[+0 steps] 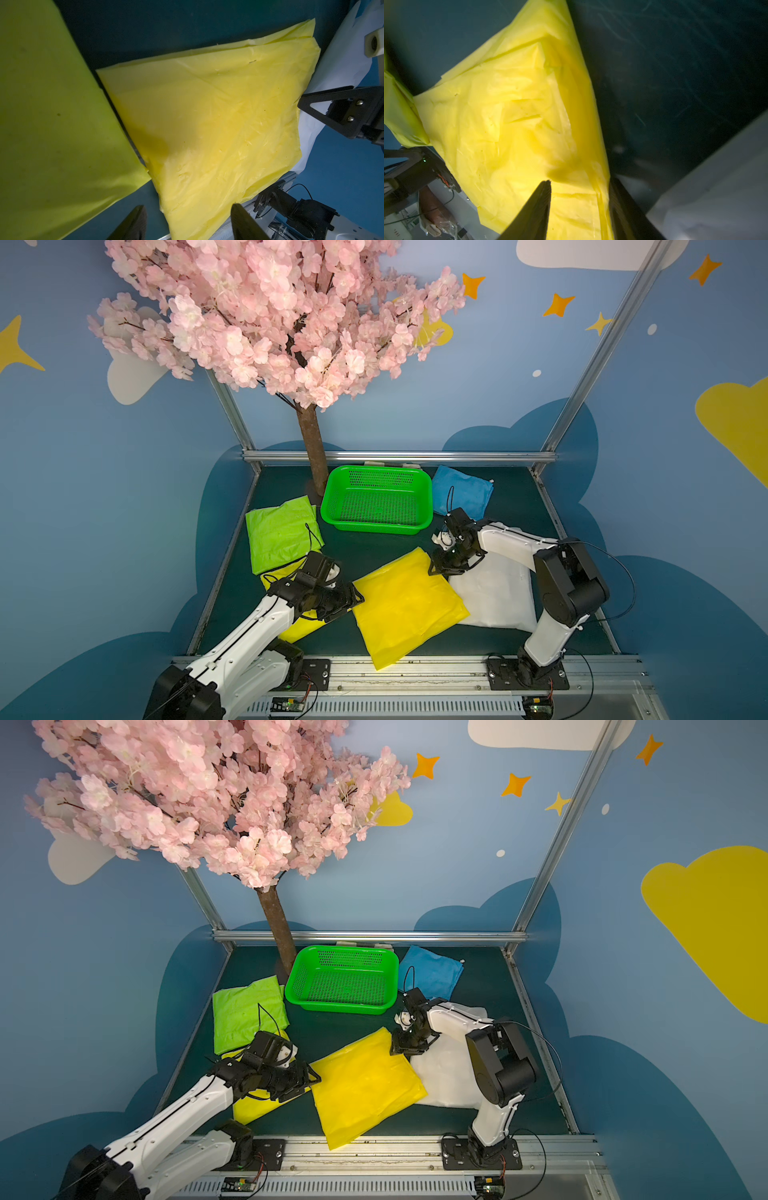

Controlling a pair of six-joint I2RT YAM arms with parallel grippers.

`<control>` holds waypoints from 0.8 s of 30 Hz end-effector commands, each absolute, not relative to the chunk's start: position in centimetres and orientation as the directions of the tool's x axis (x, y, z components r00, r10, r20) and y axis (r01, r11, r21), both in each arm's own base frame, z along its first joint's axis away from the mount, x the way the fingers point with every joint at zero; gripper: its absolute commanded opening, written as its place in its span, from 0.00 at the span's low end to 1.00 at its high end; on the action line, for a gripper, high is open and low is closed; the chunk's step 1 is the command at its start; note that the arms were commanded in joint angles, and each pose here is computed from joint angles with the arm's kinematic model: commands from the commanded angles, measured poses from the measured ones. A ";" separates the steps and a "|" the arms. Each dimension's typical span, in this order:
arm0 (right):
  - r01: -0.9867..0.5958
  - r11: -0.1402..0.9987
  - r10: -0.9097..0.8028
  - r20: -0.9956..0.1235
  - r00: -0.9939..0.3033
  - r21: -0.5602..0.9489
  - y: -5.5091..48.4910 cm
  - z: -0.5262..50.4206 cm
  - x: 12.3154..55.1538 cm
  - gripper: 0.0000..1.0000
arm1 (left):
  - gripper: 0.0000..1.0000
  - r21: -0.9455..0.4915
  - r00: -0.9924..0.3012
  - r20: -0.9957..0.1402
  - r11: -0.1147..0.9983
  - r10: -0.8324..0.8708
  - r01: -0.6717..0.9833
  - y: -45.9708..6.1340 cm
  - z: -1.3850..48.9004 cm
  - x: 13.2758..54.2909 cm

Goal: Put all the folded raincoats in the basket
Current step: Adjust the raincoat at the center of the board.

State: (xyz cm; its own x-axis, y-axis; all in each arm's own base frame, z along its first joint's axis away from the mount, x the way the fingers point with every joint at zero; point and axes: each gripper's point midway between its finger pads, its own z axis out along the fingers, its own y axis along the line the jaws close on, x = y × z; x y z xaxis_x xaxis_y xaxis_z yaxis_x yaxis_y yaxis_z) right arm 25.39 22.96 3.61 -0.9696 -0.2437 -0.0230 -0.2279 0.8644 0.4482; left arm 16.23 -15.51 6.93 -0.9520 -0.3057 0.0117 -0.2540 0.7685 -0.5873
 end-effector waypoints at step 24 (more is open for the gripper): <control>0.017 0.842 0.078 -0.089 -0.993 0.540 16.8 5.6 27.0 0.00 | 0.69 -0.657 -0.975 -0.015 0.737 -0.222 -0.158 -18.5 6.3 17.5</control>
State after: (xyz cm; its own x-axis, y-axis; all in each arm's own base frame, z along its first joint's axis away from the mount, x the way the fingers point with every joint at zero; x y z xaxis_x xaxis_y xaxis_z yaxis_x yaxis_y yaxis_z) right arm 27.42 16.29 5.73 -0.9924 0.0736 -0.0985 0.0129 0.8589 0.5120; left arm 17.00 -17.66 6.58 -0.9691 -0.2464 0.0063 -0.1949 0.7504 -0.6316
